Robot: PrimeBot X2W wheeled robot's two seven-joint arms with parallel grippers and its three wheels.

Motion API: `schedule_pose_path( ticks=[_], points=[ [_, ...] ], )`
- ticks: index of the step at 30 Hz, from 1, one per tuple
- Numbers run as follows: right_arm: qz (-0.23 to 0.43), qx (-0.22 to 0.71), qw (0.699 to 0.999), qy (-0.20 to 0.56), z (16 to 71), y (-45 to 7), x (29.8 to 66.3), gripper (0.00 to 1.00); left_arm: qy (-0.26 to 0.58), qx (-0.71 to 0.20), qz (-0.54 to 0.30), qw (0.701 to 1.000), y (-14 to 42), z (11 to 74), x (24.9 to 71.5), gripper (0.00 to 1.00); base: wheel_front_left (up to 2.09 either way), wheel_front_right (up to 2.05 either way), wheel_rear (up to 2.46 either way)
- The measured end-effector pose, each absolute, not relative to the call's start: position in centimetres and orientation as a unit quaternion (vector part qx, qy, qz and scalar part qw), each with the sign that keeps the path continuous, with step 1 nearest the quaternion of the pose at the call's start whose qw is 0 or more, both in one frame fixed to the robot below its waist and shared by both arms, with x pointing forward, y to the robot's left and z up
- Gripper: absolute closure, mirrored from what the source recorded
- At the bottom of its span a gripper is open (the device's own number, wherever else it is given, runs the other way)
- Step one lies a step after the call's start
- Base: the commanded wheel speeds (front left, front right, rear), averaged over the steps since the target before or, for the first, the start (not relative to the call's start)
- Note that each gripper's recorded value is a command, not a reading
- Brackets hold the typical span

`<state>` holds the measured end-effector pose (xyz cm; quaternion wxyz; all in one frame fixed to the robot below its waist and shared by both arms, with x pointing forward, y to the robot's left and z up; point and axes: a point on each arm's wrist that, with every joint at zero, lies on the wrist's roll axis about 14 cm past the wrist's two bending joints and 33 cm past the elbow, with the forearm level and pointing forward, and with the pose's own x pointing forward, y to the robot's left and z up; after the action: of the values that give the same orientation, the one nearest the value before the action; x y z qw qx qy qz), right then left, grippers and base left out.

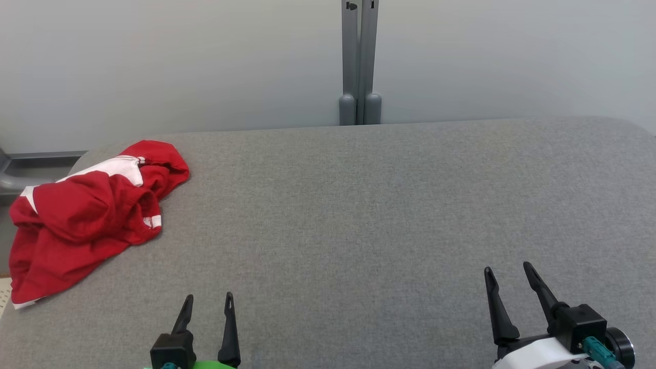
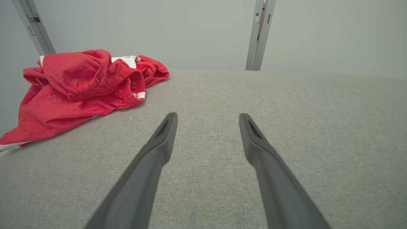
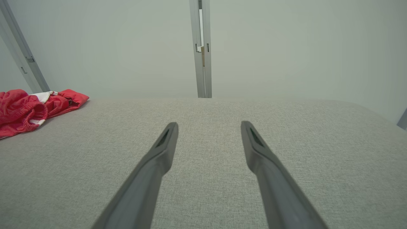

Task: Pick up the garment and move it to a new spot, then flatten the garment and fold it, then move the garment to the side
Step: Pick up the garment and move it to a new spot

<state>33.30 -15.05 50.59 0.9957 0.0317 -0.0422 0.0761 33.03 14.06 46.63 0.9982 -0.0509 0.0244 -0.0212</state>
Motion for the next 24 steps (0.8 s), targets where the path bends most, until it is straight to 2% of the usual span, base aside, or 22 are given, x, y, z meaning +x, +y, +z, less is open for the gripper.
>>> schedule_pose_path(
  ticks=[12,24],
  points=[
    [0.087,0.027,0.995,-0.04,50.5,-14.5,33.6,0.0,0.026,-0.05,-0.01,0.998,14.8,46.5,32.5,0.0,0.0,0.0,0.0],
    [0.2,0.041,0.978,-0.049,51.7,-7.0,36.0,0.0,0.005,-0.042,0.1,0.994,21.9,47.1,28.9,0.0,0.0,0.0,0.0]
  ],
)
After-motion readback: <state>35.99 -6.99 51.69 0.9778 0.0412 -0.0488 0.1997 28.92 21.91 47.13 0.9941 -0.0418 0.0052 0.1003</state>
